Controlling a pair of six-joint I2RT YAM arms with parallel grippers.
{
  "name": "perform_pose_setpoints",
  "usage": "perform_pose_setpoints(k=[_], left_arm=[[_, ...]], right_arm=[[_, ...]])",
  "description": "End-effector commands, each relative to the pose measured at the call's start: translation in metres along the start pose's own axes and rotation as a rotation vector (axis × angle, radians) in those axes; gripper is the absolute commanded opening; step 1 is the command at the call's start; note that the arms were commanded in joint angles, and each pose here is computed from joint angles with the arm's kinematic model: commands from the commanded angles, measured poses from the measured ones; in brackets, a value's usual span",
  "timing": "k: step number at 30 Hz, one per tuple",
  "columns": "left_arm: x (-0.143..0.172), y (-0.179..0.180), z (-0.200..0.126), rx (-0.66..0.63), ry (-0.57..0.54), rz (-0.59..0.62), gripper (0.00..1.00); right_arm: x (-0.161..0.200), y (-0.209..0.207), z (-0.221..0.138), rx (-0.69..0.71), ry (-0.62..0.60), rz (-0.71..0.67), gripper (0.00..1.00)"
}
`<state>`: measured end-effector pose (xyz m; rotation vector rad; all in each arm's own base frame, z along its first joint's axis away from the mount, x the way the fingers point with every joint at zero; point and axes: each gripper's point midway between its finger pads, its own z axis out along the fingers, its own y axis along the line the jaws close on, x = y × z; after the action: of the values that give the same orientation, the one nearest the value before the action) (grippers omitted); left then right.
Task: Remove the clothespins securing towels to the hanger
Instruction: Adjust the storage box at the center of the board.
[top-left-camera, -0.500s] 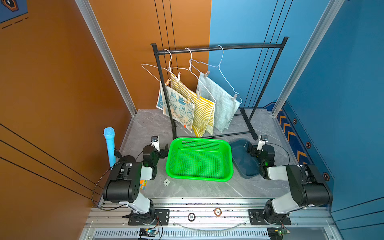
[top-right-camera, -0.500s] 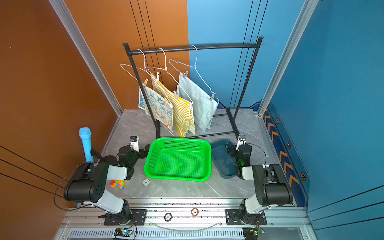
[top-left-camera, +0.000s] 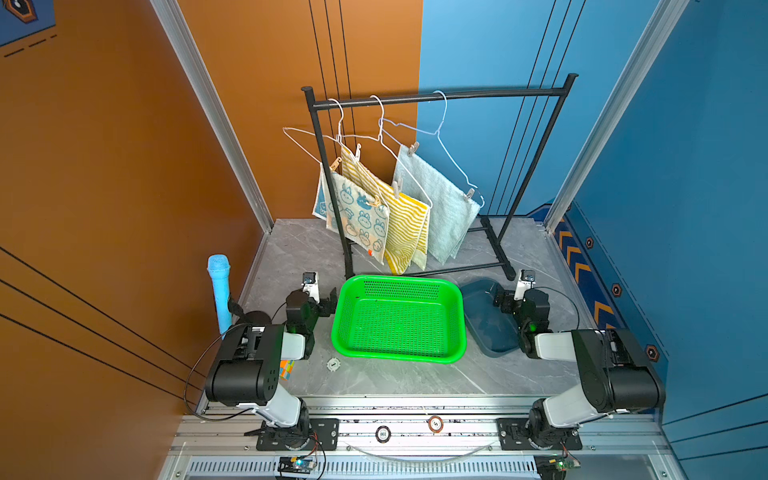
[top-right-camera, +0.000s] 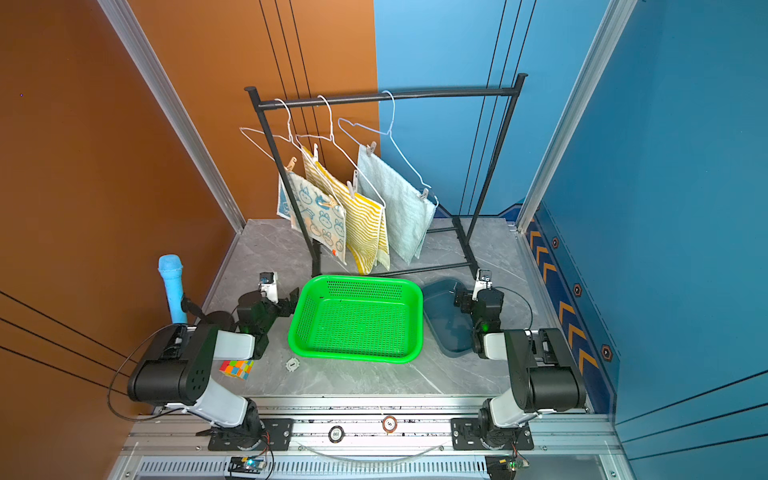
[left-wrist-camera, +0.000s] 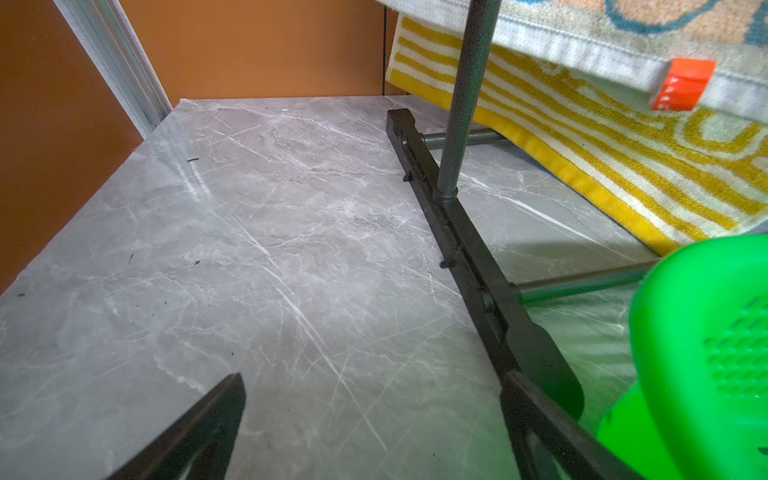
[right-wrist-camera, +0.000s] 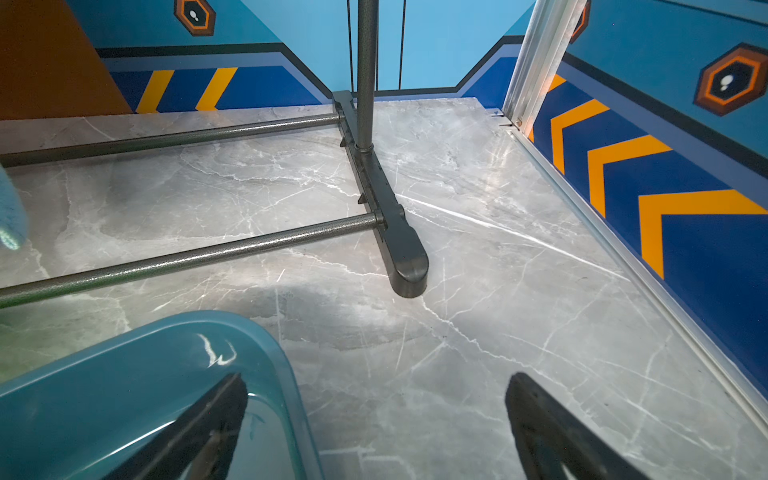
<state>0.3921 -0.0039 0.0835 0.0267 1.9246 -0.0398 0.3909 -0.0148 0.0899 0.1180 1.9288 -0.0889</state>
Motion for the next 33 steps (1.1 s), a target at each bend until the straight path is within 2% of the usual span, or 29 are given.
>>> perform_pose_setpoints(k=[1,23,33], left_arm=[[-0.0069,0.0005,0.0022,-0.008,-0.01,0.015,0.98],[-0.0077,0.0009,0.0022,-0.01,-0.012,0.015,0.98],[-0.0076,0.01,0.002,-0.061,-0.006,-0.006,0.98]], right_arm=[[-0.0018,-0.0001,0.0025,0.008,0.006,-0.002,1.0],[-0.002,-0.0009,0.0027,0.008,0.006,0.001,1.0],[-0.0018,-0.0008,0.0026,0.003,0.006,0.004,1.0]])
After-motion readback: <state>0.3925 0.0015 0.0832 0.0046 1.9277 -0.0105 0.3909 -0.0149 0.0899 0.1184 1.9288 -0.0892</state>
